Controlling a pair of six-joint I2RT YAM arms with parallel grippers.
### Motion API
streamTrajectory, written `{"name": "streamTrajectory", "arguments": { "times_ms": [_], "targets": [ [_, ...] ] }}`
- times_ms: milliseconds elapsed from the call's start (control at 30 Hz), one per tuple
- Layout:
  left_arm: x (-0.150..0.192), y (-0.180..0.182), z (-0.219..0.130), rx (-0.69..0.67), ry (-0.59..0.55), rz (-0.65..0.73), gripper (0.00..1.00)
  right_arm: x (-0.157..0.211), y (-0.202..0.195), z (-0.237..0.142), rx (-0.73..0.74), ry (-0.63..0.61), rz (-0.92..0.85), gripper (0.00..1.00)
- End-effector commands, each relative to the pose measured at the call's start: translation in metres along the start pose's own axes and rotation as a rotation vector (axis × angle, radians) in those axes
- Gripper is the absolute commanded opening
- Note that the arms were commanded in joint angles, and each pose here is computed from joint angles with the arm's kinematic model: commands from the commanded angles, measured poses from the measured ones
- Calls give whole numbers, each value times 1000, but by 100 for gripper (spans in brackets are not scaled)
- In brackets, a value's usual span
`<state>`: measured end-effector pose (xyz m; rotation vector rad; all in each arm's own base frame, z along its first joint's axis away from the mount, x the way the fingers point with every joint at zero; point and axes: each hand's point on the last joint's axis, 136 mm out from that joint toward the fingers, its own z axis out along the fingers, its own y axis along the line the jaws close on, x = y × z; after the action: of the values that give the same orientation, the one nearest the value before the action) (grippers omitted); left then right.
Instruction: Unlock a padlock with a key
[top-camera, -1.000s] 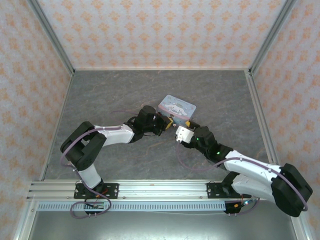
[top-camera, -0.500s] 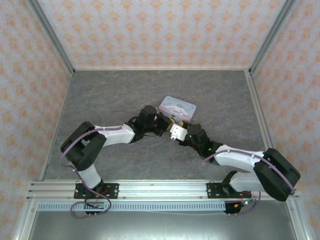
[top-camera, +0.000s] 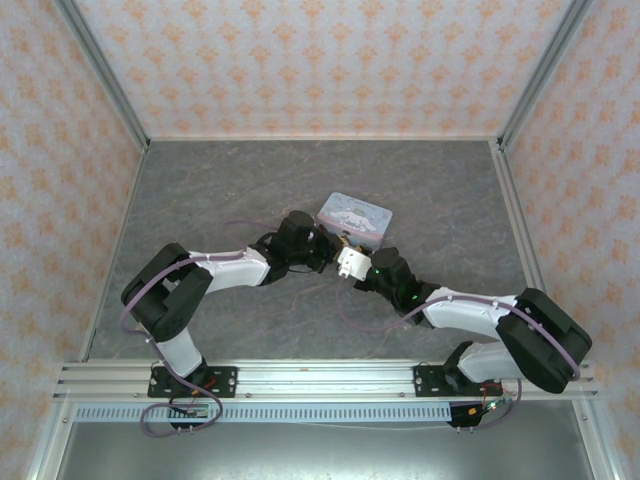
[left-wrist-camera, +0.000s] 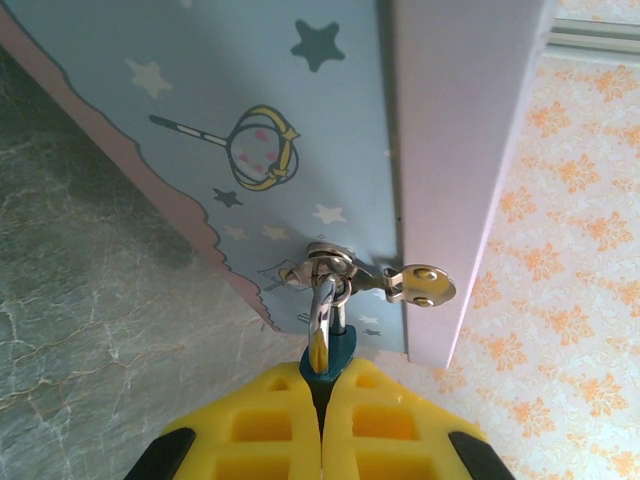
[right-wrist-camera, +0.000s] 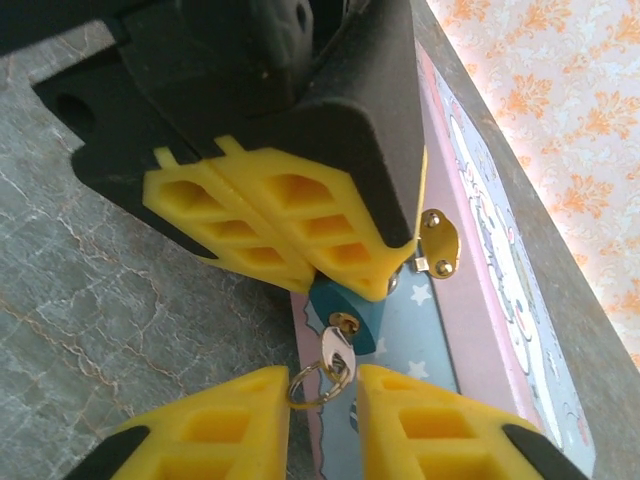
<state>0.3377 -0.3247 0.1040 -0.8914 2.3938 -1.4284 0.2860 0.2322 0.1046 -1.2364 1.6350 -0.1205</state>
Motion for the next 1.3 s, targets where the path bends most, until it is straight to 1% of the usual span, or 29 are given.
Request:
{"name": "streamTrajectory", "arguments": {
  "times_ms": [0, 167, 267, 467, 667, 833, 933, 1000, 1033, 1100, 1167, 1267],
  "targets": [
    [8, -29, -7, 64, 15, 47, 0, -21, -13, -2, 32, -62, 41, 19],
    [8, -29, -6, 62, 16, 48, 0, -23, -14, -1, 32, -68, 56, 18],
    [9, -28, -5, 59, 18, 49, 0, -26, -15, -1, 35, -81, 85, 12],
    [10, -28, -5, 60, 20, 51, 0, -33, -19, -2, 43, -119, 211, 0],
    [11, -29, -5, 60, 21, 52, 0, -28, -14, 1, 38, -114, 271, 0],
    [11, -27, -6, 59, 15, 50, 0, -28, -12, 2, 31, -140, 374, 0],
    [11, -27, -6, 57, 15, 48, 0, -26, -8, 4, 16, -131, 367, 0],
    [10, -26, -5, 56, 16, 46, 0, -22, -8, 3, 27, -119, 324, 0],
    [11, -26, -5, 55, 17, 47, 0, -20, -8, 2, 32, -111, 302, 4],
    [10, -25, -6, 53, 14, 47, 0, -19, -10, 0, 39, -98, 250, 17],
    [10, -25, -6, 53, 12, 47, 0, -17, -11, -3, 43, -83, 204, 25],
    [9, -25, -6, 54, 9, 45, 0, -12, -9, -5, 34, -49, 145, 32]
  ]
}}
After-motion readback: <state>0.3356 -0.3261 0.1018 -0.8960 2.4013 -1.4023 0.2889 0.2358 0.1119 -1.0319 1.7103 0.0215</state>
